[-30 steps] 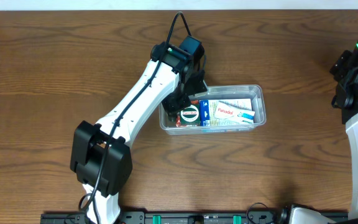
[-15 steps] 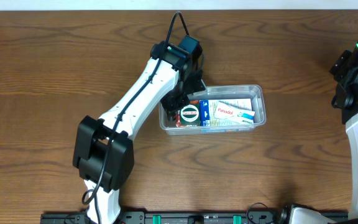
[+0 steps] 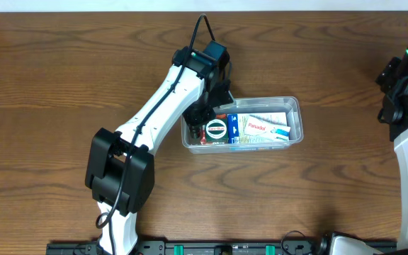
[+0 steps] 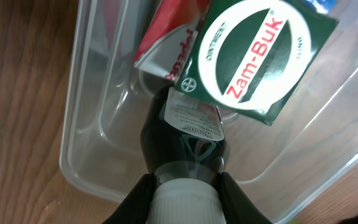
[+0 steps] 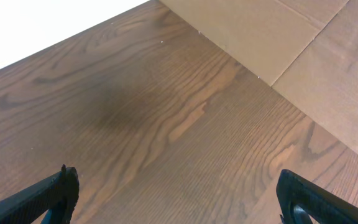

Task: Pack container
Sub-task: 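Lower the bottle upright into the container's left corner and release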

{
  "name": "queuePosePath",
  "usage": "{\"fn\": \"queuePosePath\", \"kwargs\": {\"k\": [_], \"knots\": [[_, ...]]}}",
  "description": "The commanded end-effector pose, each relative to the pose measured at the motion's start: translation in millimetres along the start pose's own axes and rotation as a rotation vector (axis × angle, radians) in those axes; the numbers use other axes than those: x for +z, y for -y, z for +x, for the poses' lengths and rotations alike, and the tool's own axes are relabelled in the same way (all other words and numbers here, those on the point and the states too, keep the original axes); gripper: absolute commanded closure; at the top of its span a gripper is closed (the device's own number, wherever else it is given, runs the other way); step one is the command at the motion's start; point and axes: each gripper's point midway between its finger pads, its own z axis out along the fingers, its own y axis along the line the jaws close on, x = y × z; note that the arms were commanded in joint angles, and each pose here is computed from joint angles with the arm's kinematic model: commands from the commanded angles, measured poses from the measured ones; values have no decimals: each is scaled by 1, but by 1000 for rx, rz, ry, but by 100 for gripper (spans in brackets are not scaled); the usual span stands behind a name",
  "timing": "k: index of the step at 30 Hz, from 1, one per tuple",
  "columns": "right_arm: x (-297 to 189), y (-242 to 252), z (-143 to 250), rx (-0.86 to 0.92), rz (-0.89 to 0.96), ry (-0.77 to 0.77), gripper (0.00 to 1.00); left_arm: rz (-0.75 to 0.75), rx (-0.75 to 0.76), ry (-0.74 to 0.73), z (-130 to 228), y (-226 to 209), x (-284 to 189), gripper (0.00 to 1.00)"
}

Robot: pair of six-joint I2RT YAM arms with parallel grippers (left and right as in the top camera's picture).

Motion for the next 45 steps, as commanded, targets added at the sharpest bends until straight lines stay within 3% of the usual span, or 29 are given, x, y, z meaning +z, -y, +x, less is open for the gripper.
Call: {"fn": "queuePosePath", "kwargs": {"k": [1,36,45], "knots": [[2,4,0,14,19,0,1,31,9,15,-1,4,1,86],[2,4,0,14,19,0,1,1,10,37,-7,-3,1,85],[2,4,0,14,19,0,1,26,-32,5,12,-11,20,86]]}}
